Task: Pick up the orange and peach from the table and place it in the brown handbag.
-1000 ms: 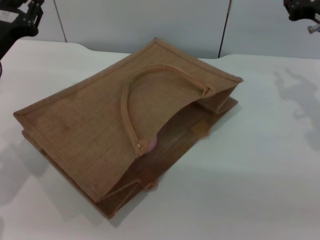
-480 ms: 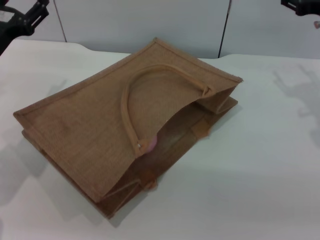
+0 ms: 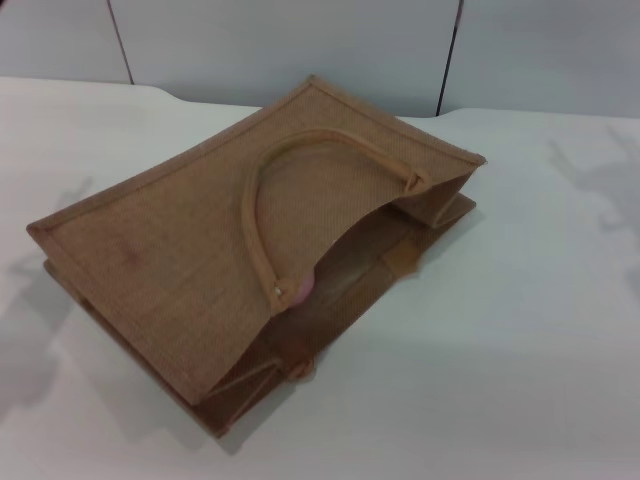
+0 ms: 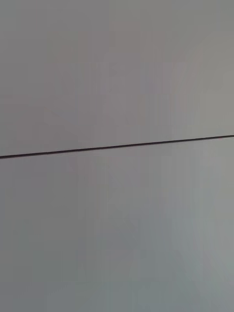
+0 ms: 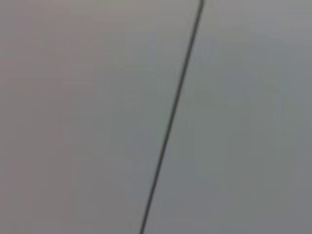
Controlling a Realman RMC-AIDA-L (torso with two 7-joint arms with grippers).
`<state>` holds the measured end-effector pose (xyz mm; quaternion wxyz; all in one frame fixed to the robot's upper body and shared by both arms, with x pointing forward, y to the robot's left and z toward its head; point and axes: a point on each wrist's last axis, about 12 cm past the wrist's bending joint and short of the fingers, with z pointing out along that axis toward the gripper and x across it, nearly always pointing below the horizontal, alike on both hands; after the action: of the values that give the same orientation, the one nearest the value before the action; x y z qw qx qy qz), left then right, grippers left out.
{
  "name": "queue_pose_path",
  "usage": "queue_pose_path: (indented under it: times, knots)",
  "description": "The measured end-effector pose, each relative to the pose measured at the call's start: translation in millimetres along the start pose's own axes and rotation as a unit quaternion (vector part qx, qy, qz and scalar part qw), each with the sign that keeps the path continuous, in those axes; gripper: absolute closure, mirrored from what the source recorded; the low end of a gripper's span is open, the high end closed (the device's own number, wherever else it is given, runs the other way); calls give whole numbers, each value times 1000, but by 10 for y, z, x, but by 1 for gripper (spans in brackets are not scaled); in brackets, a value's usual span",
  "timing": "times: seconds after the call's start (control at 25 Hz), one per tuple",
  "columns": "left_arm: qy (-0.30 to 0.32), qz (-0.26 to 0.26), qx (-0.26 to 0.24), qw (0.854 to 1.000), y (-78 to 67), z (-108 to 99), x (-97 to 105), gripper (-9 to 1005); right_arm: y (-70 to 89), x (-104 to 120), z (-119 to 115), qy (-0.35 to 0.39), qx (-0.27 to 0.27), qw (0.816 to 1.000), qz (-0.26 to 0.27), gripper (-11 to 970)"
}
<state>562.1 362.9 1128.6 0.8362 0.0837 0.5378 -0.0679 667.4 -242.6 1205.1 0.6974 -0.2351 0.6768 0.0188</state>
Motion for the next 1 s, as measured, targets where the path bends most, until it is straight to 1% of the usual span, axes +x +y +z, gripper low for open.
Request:
queue_pose_path:
  times: [0.16, 0.24, 0.36, 0.48, 0.56, 0.68, 0.8, 0.88, 1.0]
  knots:
    - [-21, -8, 6, 1000, -9, -43, -48, 132, 89, -252, -94, -43, -11, 999, -23, 65]
    - [-23, -8, 6, 1000, -3, -80, -51, 133, 104, -397, -162, -67, -11, 997, -33, 65]
    - [-17, -5, 3, 1000, 7, -103, -38, 133, 63, -528, -231, -86, 6, 996, -39, 66]
    - [-13, -4, 1, 1000, 16, -121, -27, 133, 12, -587, -255, -87, 37, 995, -44, 67]
    - [-8, 1, -1, 1000, 17, -124, -8, 133, -5, -579, -249, -76, 66, 994, -51, 68]
    - [3, 6, -6, 1000, 18, -111, 21, 133, -4, -499, -236, -40, 130, 987, -83, 68]
    - [14, 8, -12, 1000, 19, -110, 55, 133, 104, -381, -226, -5, 186, 977, -107, 69]
    - [22, 11, -17, 1000, 12, -107, 89, 133, 111, -353, -221, -2, 186, 977, -102, 70]
    - [39, 19, -23, 999, -26, -84, 171, 133, 95, -184, -185, 14, 178, 982, -65, 71]
